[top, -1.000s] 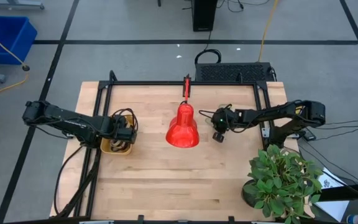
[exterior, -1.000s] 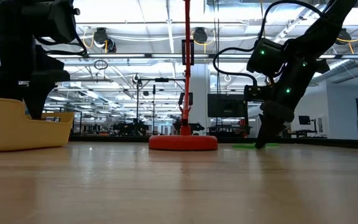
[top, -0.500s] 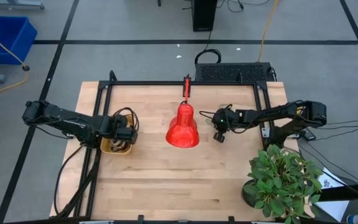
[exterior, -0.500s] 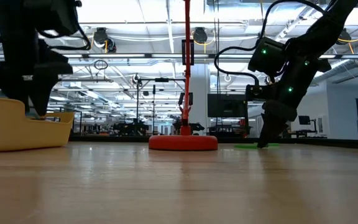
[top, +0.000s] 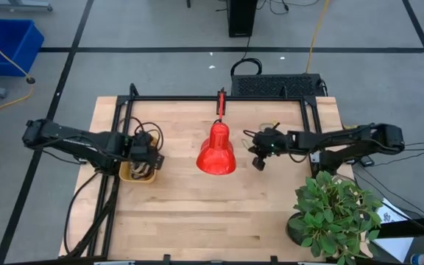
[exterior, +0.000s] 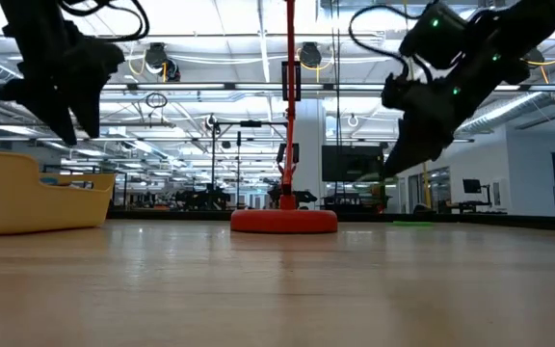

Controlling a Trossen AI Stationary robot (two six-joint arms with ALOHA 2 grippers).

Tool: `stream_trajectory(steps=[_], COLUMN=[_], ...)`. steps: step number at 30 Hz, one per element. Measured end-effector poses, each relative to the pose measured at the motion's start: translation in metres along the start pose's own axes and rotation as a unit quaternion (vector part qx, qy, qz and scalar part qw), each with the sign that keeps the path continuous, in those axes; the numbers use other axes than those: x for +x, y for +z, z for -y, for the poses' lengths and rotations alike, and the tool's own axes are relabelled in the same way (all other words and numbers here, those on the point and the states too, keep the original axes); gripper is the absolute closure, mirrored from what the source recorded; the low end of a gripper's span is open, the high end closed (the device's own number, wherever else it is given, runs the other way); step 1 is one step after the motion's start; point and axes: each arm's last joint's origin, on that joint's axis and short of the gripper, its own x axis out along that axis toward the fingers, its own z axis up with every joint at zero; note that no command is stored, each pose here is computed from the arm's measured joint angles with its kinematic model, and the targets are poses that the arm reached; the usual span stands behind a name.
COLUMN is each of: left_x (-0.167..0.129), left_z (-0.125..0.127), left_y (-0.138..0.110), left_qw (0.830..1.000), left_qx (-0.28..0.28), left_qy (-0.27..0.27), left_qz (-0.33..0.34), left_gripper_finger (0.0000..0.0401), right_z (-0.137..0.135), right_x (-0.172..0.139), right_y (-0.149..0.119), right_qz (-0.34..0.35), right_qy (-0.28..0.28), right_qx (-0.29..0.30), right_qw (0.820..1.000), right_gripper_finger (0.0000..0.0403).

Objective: Pick and place rubber bands into bin
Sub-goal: Put the bottom green rubber band into the yellow bin

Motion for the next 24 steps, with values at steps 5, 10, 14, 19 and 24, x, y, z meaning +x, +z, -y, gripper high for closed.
stream_trajectory(steps=[5,10,14,19,24], left_x=[-0.007,-0.015,-0.024,-0.027,-0.010], left_z=[0.011,0.033,0.050,0.069,0.087], left_y=[0.000,-0.001,-0.003,-0.009,-0.016], left_qw=[0.996,0.975,0.946,0.918,0.919], left_qx=[0.043,0.120,0.173,0.214,0.231], left_qy=[-0.076,-0.174,-0.247,-0.296,-0.286], left_qz=[0.027,0.075,0.119,0.152,0.143], left_gripper_finger=[0.0176,0.0176,0.0176,0.0176,0.0176], right_z=[-0.020,-0.043,-0.060,-0.074,-0.083], right_x=[-0.008,-0.013,-0.017,-0.018,-0.012], right_y=[0.003,0.012,0.017,0.021,0.018], right_qz=[0.037,0.104,0.156,0.196,0.198], right_qy=[0.044,0.102,0.146,0.180,0.196], right_qx=[0.004,0.004,0.000,-0.004,0.003], right_qw=[0.998,0.989,0.977,0.964,0.960], right_gripper_finger=[0.0403,0.0403,0.0403,0.0403,0.0403])
